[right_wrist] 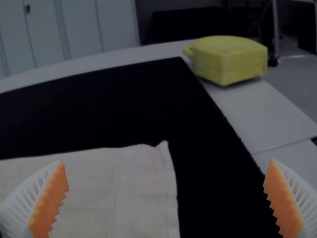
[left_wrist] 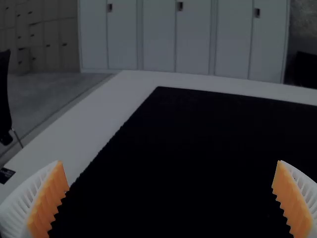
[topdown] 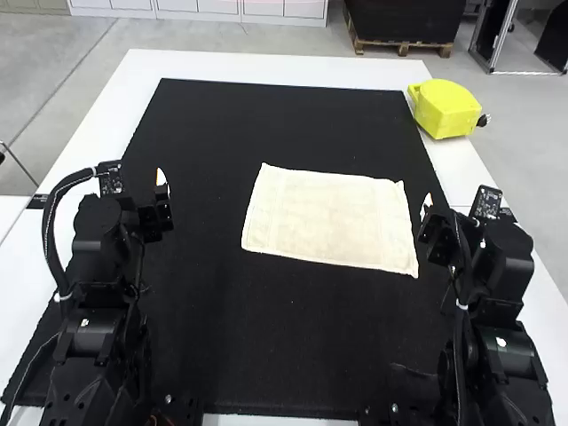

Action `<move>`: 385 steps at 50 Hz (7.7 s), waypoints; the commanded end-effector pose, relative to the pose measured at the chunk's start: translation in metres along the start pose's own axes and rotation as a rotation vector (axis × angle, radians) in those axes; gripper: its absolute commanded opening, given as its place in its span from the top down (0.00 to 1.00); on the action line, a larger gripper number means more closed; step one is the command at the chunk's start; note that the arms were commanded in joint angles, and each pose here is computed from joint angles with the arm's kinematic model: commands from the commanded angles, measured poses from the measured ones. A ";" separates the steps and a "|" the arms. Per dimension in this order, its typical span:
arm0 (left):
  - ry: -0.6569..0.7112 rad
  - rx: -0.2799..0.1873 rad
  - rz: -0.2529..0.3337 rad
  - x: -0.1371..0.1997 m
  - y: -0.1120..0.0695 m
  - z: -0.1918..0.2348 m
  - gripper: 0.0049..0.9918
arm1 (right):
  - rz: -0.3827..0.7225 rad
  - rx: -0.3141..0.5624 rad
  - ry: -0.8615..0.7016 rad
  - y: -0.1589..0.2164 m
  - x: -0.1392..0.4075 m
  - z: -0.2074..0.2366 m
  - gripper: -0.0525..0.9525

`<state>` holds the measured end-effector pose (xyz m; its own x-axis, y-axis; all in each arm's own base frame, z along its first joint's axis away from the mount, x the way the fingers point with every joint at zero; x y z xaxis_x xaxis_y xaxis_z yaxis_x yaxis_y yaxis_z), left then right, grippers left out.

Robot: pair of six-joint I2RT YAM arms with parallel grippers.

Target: Fold the towel.

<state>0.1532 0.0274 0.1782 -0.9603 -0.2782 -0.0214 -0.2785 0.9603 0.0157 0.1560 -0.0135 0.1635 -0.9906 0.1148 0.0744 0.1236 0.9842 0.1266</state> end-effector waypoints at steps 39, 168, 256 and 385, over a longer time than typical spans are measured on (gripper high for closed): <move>-0.004 0.010 -0.011 0.000 0.002 0.000 0.02 | 0.017 -0.013 -0.010 -0.002 0.000 0.000 0.04; 0.496 -0.202 0.642 -0.163 -0.190 0.015 0.03 | 0.061 0.154 0.412 0.008 -0.134 -0.037 0.04; 0.632 -0.243 0.623 -0.254 -0.237 0.121 0.03 | 0.000 0.138 0.603 0.007 -0.266 0.095 0.05; 0.586 -0.249 0.585 -0.201 -0.192 0.041 0.98 | -0.172 -0.006 0.657 -0.019 -0.199 0.019 0.97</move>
<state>0.4021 -0.1173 0.1264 -0.7446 0.3033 0.5946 0.4097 0.9110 0.0483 0.3563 -0.0344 0.1165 -0.7295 -0.2216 0.6471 -0.0797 0.9672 0.2413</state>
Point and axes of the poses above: each hand's point on the last joint's axis, 136 mm out from that joint toward the fingers, its own x axis back along the fingers, its own y axis along the line the jaws close on, z = x × y, the point moved 9 cm from there along x, back along the fingers, and after that the axes turned 2 degrees about -x, right-handed, at the moved point
